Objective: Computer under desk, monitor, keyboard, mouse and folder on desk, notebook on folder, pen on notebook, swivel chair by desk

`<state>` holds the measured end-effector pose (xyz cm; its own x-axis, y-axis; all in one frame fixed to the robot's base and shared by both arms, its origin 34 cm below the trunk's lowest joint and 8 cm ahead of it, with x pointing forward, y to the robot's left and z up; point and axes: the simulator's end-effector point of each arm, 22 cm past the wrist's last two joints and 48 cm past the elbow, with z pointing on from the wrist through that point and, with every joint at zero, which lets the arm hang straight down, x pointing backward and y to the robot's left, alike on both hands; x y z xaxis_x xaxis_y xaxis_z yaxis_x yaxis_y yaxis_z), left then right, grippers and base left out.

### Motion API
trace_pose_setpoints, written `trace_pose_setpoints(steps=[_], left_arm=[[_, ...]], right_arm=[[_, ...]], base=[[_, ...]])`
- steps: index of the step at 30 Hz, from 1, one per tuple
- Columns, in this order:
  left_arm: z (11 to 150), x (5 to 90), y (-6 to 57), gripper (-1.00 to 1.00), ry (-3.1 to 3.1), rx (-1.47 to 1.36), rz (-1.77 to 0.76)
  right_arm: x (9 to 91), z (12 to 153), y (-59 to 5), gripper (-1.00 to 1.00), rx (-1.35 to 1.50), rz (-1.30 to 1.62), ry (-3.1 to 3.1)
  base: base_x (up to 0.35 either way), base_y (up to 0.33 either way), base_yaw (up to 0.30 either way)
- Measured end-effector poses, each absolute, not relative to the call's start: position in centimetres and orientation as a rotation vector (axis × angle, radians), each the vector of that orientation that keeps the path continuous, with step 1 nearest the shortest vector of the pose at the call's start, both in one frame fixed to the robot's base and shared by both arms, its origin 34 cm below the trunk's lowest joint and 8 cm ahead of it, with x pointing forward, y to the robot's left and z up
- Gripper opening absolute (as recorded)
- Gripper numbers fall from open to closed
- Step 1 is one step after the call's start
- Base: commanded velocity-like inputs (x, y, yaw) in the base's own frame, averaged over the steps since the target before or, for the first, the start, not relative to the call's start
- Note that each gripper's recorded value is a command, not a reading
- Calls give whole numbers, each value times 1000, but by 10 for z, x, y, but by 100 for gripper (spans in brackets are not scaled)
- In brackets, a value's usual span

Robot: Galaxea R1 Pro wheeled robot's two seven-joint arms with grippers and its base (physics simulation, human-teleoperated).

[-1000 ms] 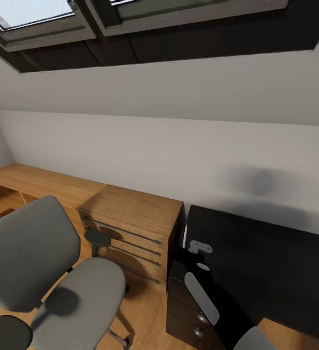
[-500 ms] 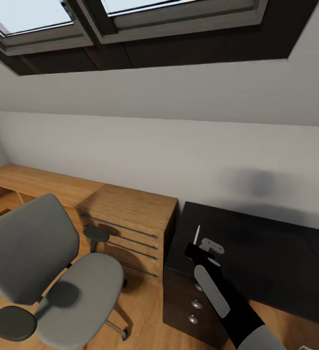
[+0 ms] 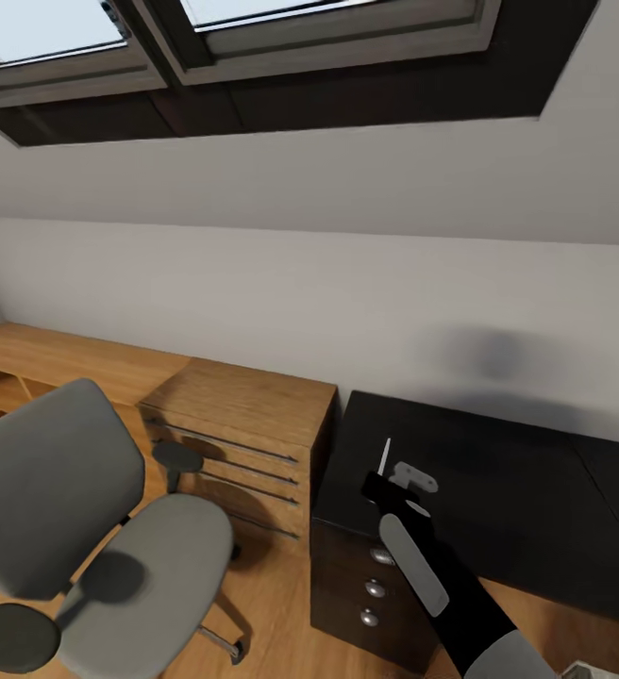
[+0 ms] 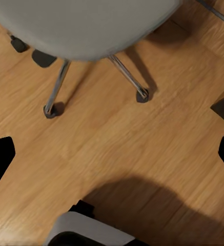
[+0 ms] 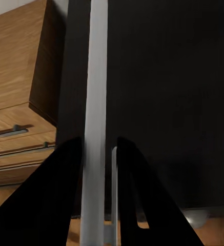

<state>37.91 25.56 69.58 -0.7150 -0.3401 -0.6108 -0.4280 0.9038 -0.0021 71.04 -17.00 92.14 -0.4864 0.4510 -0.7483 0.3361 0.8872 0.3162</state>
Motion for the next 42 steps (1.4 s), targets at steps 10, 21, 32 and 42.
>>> trace_pose_setpoints(steps=[10,21,32,42], left_arm=[[663,336,249,100,2546,-547,253],[640,328,247,100,2690,-466,307],[639,328,244,100,2694,-463,305],[640,330,244,100,2689,-464,304]], right_arm=[[711,923,-178,-100,587,160,2112],[713,926,-193,-100,603,142,2085],[715,931,-195,-100,611,143,2068],[715,934,-195,-100,610,144,2062]], base=[[0,0,-243],[0,0,-247],[0,0,-249],[0,0,-264]])
